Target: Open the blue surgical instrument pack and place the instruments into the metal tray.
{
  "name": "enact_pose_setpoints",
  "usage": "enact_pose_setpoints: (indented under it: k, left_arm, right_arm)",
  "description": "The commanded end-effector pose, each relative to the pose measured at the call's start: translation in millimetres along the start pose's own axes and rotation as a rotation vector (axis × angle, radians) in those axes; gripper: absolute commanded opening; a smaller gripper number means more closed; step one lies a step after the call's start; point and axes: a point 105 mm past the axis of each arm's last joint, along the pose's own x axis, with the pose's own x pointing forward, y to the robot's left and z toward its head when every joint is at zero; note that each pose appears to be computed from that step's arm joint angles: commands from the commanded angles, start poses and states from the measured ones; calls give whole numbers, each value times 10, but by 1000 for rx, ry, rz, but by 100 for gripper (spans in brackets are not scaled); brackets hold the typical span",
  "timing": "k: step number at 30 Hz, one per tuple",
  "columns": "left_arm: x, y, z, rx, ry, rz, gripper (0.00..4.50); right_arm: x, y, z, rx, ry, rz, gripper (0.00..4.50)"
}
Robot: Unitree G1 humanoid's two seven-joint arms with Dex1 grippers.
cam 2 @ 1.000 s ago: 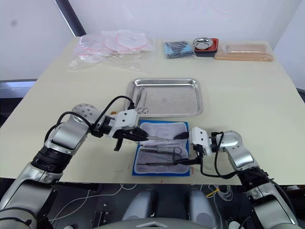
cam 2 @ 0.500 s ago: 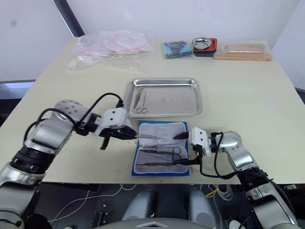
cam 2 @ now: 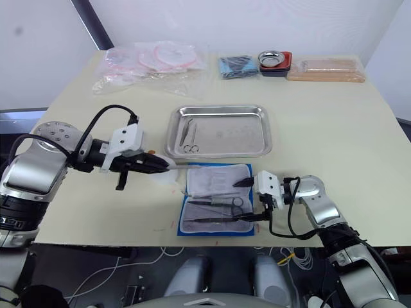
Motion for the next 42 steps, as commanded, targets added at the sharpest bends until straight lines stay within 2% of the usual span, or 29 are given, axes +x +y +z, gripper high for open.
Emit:
enact_pose_setpoints:
  k: [1,3,6,18,24,32,37,42]
  left_arm:
    - [70,150,210,-36,-106,164,2]
    - [182,201,252,-104,-159,241,2]
    - [299,235,235,-172,-184,321,2]
    - [518,596,134,-429,-217,749,2]
    - [695,747,54,-516,-140,931,2]
    - [851,828,143,-650,-180,1000,2]
    - [962,827,49,-752,-136,1049,2]
    - [1109,791,39,-793,-126,1033,2]
  right_arm:
    - [21,212,-413,130,129,57,450]
    - [23,213,-421,129,132,57,450]
    - [30,203,-428,129,133,52,450]
    - [1,191,-447,131,140,40,450]
    - [13,184,-437,128,138,33,450]
    - [23,185,-406,125,127,22,450]
    - [23,187,-405,126,127,18,450]
    - [13,181,-408,127,129,13,450]
